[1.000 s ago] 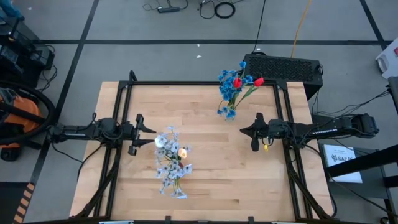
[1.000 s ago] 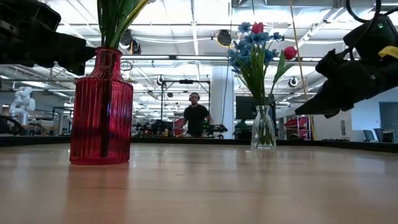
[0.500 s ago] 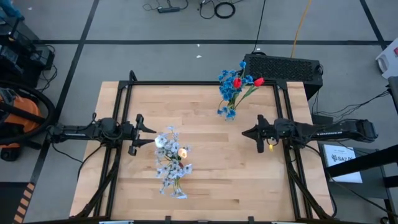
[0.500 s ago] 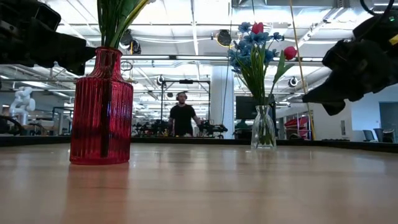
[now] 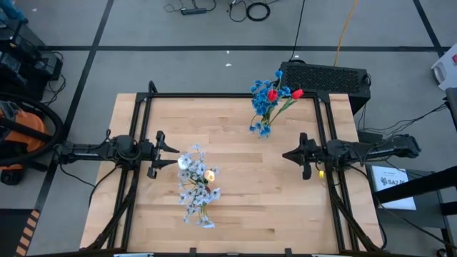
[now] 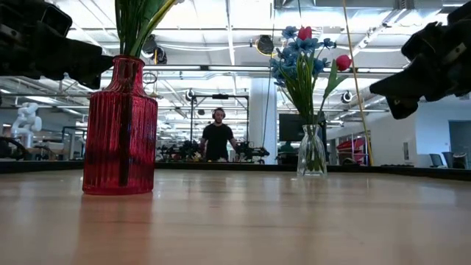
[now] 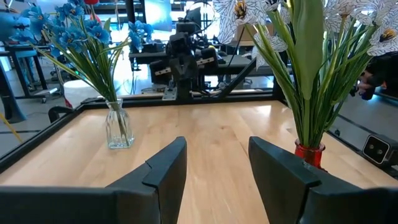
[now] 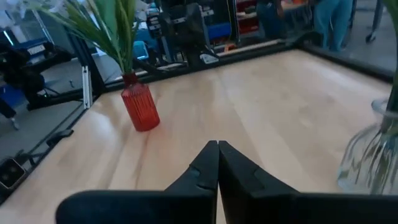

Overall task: Sort flowers into vase by color
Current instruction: Return to Home Position

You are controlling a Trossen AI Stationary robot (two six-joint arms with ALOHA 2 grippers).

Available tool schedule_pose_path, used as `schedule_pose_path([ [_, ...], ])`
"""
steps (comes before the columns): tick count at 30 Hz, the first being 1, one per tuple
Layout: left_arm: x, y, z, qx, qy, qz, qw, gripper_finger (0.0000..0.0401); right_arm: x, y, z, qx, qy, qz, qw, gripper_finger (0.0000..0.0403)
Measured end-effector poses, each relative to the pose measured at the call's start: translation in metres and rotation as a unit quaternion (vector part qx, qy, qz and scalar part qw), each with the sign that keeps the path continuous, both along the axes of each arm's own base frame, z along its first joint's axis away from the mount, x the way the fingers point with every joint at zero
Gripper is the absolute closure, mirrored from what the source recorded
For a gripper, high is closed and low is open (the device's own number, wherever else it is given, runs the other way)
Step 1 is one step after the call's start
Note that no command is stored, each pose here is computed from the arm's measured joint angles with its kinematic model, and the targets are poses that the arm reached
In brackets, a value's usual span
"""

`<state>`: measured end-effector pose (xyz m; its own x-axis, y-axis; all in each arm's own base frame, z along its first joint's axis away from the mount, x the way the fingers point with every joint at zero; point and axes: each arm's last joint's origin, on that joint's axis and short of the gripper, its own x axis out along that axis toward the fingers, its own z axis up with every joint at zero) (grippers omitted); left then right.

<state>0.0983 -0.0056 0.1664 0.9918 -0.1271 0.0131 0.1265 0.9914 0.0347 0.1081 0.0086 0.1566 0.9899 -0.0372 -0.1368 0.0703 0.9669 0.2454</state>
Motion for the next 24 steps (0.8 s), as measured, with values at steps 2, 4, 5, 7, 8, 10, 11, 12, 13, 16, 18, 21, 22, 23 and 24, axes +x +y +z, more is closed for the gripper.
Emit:
schedule_pose_path([
  [2,0.0000,0.0000,0.0000,0.000,0.000,0.000,1.000,0.0221,-0.0010,0.0000,0.0014,-0.014,-0.008,0.002,1.000,0.0403],
  [4,0.0000,0.0000,0.0000,0.000,0.000,0.000,1.000,0.0221,-0.0015,-0.0001,0.0023,-0.024,-0.013,0.004,1.000,0.0403],
  [5,0.0000,0.0000,0.0000,0.000,0.000,0.000,1.000,0.0221,-0.0017,-0.0001,0.0026,-0.027,-0.014,0.005,1.000,0.0403],
  [7,0.0000,0.0000,0.0000,0.000,0.000,0.000,1.000,0.0221,-0.0019,0.0000,0.0029,-0.035,-0.015,0.007,0.999,0.0403],
  [8,0.0000,0.0000,0.0000,0.000,0.000,0.000,1.000,0.0221,-0.0019,0.0000,0.0029,-0.038,-0.016,0.007,0.999,0.0403],
  [10,0.0000,0.0000,0.0000,0.000,0.000,0.000,1.000,0.0221,-0.0019,0.0000,0.0029,-0.043,-0.015,0.009,0.999,0.0403],
  [11,0.0000,0.0000,-0.0001,0.000,0.000,0.000,1.000,0.0221,-0.0019,0.0000,0.0030,-0.045,-0.015,0.009,0.999,0.0403],
  [12,0.0000,0.0000,-0.0001,0.000,0.000,0.000,1.000,0.0221,-0.0019,0.0000,0.0029,-0.046,-0.015,0.009,0.999,0.0403],
  [13,0.0000,0.0000,-0.0001,0.000,0.000,0.000,1.000,0.0221,-0.0019,0.0001,0.0029,-0.046,-0.015,0.010,0.999,0.0403],
  [16,0.0000,0.0000,-0.0001,0.000,0.000,0.000,1.000,0.0221,-0.0023,0.0005,0.0032,-0.045,-0.017,0.019,0.999,0.0403],
  [18,0.0000,0.0000,-0.0003,0.000,0.000,0.000,1.000,0.0221,-0.0024,0.0006,0.0032,-0.044,-0.018,0.020,0.999,0.0403],
  [21,0.0000,0.0000,-0.0001,0.000,0.000,0.000,1.000,0.0221,-0.0021,0.0004,0.0028,-0.045,-0.015,0.019,0.999,0.0403],
  [22,0.0000,0.0000,-0.0001,0.000,0.000,0.000,1.000,0.0221,-0.0020,0.0004,0.0026,-0.045,-0.014,0.019,0.999,0.0403],
  [23,0.0000,0.0000,-0.0003,0.000,0.000,0.000,1.000,0.0221,-0.0020,0.0004,0.0027,-0.045,-0.014,0.019,0.999,0.0403],
  [24,0.0000,0.0000,-0.0003,0.000,0.000,0.000,1.000,0.0221,-0.0020,0.0004,0.0027,-0.045,-0.014,0.019,0.999,0.0403],
])
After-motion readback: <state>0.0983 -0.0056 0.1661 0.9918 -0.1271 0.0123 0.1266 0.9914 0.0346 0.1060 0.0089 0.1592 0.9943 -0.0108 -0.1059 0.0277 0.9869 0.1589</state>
